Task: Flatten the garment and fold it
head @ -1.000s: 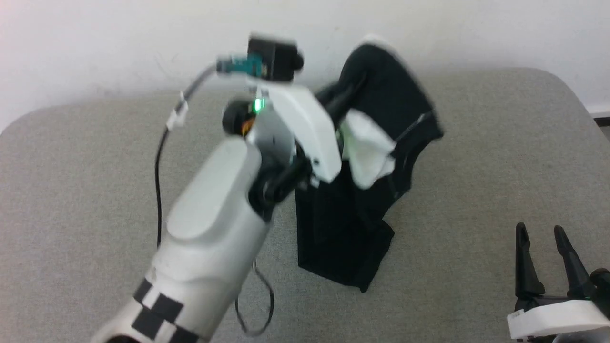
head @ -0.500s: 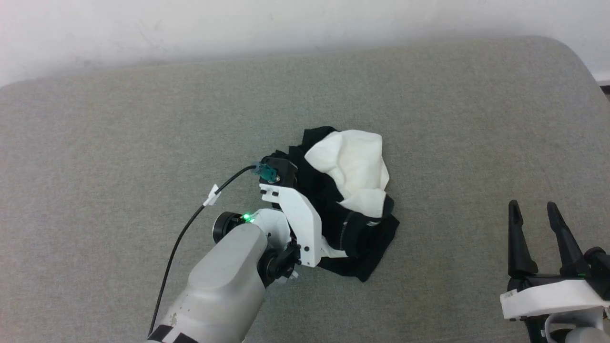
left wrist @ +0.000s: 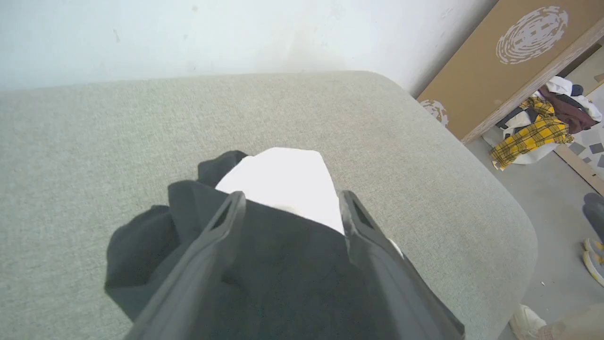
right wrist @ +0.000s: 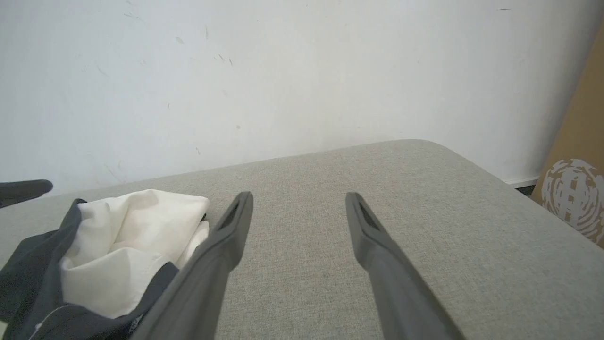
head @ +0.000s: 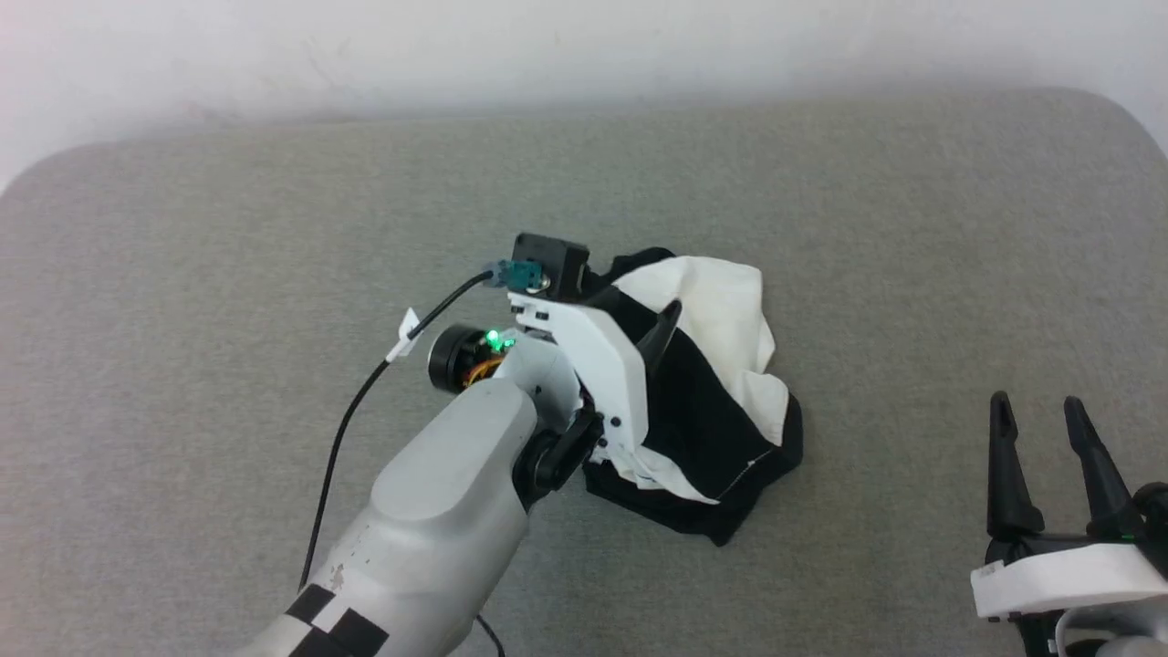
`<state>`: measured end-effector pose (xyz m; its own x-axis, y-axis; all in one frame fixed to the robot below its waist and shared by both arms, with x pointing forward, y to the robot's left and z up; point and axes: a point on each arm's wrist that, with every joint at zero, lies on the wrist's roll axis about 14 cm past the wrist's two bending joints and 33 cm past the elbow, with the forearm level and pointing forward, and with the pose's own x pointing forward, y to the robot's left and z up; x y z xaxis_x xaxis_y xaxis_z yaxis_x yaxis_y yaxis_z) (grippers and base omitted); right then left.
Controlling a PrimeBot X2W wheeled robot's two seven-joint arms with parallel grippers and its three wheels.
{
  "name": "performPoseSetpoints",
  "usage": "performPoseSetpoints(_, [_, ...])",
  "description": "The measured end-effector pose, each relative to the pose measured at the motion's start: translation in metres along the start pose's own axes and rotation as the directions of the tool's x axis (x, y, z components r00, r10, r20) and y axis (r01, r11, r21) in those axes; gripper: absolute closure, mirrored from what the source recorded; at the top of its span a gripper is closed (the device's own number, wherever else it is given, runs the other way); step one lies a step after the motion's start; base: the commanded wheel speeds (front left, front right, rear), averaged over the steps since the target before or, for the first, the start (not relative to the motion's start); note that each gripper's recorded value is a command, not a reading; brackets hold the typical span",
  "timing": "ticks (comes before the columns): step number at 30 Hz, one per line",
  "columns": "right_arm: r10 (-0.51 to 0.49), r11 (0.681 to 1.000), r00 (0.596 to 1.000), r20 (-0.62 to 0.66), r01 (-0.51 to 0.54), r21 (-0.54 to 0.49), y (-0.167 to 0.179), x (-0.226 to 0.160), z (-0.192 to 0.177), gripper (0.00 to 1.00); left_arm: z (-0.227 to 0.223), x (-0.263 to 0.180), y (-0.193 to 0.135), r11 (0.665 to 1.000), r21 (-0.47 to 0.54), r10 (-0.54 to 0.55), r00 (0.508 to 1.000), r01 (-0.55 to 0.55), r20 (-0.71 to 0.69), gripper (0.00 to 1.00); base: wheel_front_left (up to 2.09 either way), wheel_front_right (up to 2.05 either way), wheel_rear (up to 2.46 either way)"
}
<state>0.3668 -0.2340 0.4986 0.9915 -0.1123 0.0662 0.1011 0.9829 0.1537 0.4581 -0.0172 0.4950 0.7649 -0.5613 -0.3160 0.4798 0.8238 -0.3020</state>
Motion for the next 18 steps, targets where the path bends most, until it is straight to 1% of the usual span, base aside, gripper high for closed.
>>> performPoseSetpoints(3, [0.02,1.0,1.0,0.0,-0.02,0.004,0.007,0.0,0.0,0.0,0.022,-0.01,0.0,0.997,0.076,0.014,0.997,-0.019,0.07,0.0,0.0,0.0,0.0])
performPoseSetpoints(5, [0.034,0.999,0.999,0.001,-0.034,0.006,0.011,0.0,0.0,0.0,0.024,-0.017,0.0,0.988,0.149,0.02,0.998,-0.028,0.06,0.0,0.0,0.0,0.0])
performPoseSetpoints(6, [0.04,0.999,0.999,0.003,-0.04,0.008,0.013,0.0,0.001,0.0,0.021,-0.02,0.0,0.985,0.169,0.022,0.999,-0.027,0.037,0.0,0.0,0.0,0.0])
performPoseSetpoints(9, [0.054,0.998,0.999,0.006,-0.054,0.01,0.018,0.001,0.001,0.0,0.007,-0.027,-0.004,0.985,0.171,0.019,0.999,-0.012,-0.035,0.0,0.0,0.0,0.0])
performPoseSetpoints(12, [0.065,0.998,0.998,0.001,-0.065,0.012,0.022,0.003,-0.001,0.0,-0.018,-0.03,-0.005,0.982,0.188,0.026,0.991,-0.002,-0.128,0.0,0.0,0.0,0.0])
performPoseSetpoints(16, [0.068,0.998,0.998,-0.015,-0.068,0.013,0.023,0.004,-0.006,0.0,-0.059,-0.032,0.002,0.984,0.18,0.048,0.96,0.003,-0.275,0.0,0.0,0.0,0.0])
performPoseSetpoints(18, [0.06,0.998,0.998,-0.02,-0.06,0.012,0.02,0.004,-0.008,0.0,-0.07,-0.03,0.007,0.984,0.18,0.062,0.949,-0.006,-0.31,0.0,0.0,0.0,0.0])
